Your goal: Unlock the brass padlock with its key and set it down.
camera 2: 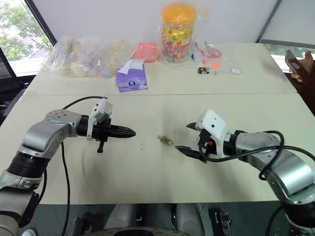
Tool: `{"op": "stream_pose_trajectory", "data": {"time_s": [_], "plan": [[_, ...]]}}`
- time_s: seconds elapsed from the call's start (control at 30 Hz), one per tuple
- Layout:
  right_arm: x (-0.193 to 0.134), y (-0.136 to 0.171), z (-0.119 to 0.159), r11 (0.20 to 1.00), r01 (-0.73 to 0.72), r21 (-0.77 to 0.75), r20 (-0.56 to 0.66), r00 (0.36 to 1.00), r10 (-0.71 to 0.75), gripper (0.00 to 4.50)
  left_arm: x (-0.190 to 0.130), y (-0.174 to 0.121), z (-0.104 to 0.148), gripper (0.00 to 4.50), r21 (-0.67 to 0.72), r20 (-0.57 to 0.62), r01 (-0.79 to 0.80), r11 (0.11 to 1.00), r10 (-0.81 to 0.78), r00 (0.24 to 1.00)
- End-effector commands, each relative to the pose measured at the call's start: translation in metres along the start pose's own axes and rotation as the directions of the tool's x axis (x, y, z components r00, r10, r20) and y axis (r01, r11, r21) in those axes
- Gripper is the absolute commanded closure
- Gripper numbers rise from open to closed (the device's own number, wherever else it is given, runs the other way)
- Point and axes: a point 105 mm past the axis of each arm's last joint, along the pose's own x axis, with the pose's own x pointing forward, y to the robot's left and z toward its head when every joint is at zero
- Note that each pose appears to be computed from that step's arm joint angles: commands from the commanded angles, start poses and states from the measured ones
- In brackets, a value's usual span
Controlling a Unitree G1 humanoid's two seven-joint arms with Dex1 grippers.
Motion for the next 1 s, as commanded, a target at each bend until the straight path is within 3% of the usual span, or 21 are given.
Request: {"op": "stream_pose_trajectory", "data": {"time_s": [0.03, 0.47, 0.8, 0.9, 1.0], "plan": [[0.016, -0.003, 0.002, 1.0, 0.006, -0.017, 0.015, 1.0, -0.006, 0.02, -0.004, 0.0, 0.011, 4.5, 0.06, 0.017, -0.016, 0.998, 0.015, 1.0], [0.065, 0.003, -0.021, 1.0, 0.003, 0.019, -0.029, 1.0, -0.002, 0.02, -0.003, -0.001, 0.009, 4.5, 0.06, 0.017, -0.037, 0.997, 0.036, 0.999], [0.08, 0.0, -0.038, 0.999, 0.038, 0.001, -0.086, 0.996, -0.038, 0.02, -0.003, -0.001, 0.009, 4.5, 0.063, 0.013, -0.051, 0.997, 0.05, 0.999], [0.082, -0.001, -0.045, 0.999, 0.051, -0.005, -0.108, 0.993, -0.051, 0.95, -0.002, -0.001, 0.009, 4.5, 0.065, 0.013, -0.053, 0.996, 0.053, 0.999], [0.085, 0.002, -0.05, 0.999, 0.045, -0.005, -0.122, 0.991, -0.045, 2.51, -0.002, -0.001, 0.008, 4.5, 0.069, 0.01, -0.055, 0.996, 0.054, 0.998]]}}
